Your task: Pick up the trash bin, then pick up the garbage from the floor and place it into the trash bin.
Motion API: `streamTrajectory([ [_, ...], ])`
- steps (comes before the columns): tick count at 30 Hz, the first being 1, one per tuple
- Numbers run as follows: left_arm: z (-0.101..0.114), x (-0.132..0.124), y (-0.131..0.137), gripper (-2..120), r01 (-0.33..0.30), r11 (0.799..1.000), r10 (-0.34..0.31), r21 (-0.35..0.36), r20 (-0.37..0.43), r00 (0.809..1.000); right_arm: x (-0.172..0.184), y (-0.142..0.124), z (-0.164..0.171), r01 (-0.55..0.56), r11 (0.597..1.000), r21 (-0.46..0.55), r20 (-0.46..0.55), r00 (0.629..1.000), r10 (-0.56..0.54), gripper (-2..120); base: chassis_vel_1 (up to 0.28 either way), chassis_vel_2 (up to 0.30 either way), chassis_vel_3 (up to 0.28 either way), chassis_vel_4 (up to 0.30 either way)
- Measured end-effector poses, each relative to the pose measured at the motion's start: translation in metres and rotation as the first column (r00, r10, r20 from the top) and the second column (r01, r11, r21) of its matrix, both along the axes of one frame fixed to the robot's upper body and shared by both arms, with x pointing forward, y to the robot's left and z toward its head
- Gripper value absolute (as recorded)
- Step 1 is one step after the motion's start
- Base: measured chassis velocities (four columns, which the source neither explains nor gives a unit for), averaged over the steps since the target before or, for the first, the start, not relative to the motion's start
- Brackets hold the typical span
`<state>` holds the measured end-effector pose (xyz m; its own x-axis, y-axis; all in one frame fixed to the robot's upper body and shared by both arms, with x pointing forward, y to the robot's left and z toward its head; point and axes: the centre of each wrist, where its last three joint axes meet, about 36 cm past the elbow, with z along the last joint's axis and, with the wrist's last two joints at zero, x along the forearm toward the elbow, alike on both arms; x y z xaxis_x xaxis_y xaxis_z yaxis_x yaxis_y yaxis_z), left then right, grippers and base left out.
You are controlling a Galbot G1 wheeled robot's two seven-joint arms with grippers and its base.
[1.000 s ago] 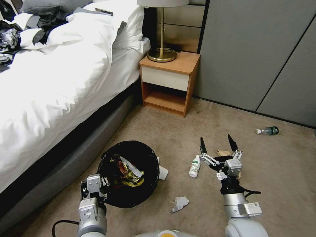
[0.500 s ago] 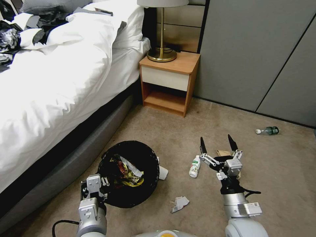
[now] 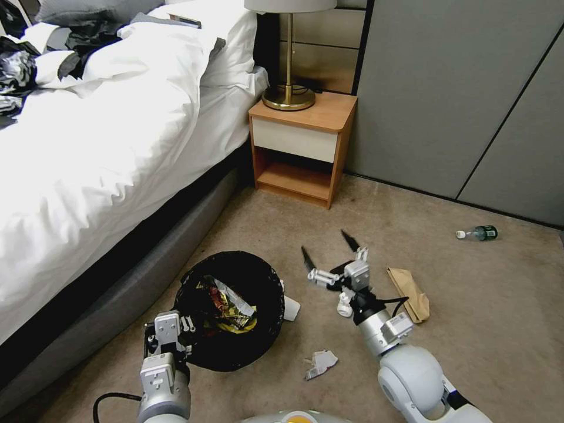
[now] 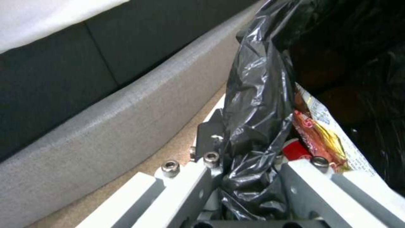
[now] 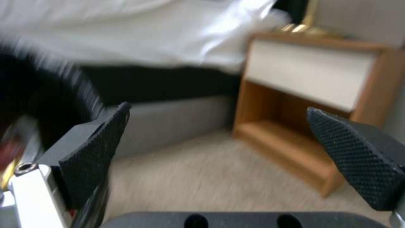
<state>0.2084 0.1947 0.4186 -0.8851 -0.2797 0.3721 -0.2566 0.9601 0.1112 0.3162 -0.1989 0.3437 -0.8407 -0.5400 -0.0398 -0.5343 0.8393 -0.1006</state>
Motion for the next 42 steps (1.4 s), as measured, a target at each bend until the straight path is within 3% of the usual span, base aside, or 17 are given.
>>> streamTrajectory([
  [9,0.0,0.0,0.0,2,0.0,1.0,0.0,0.0,0.0,1.0,-0.003,-0.025,-0.039,-0.177,0.978,-0.106,-0.201,0.967,0.154,100,0.0,0.0,0.0,0.0],
  [17,0.0,0.0,0.0,2,0.0,1.0,0.0,0.0,0.0,1.0,-0.006,-0.053,-0.065,-0.249,0.954,-0.168,-0.298,0.935,0.191,100,0.0,0.0,0.0,0.0],
  [27,0.0,0.0,0.0,2,0.0,1.0,0.0,0.0,0.0,1.0,0.0,-0.077,-0.085,-0.354,0.913,-0.204,-0.357,0.895,0.267,100,0.0,0.0,0.0,0.0],
  [35,0.0,0.0,0.0,2,0.0,1.0,0.0,0.0,0.0,1.0,0.013,-0.098,-0.111,-0.467,0.848,-0.252,-0.421,0.842,0.338,100,0.0,0.0,0.0,0.0],
  [42,0.0,0.0,0.0,2,0.0,1.0,0.0,0.0,0.0,1.0,0.032,-0.098,-0.128,-0.483,0.826,-0.29,-0.43,0.837,0.339,100,0.0,0.0,0.0,0.0],
])
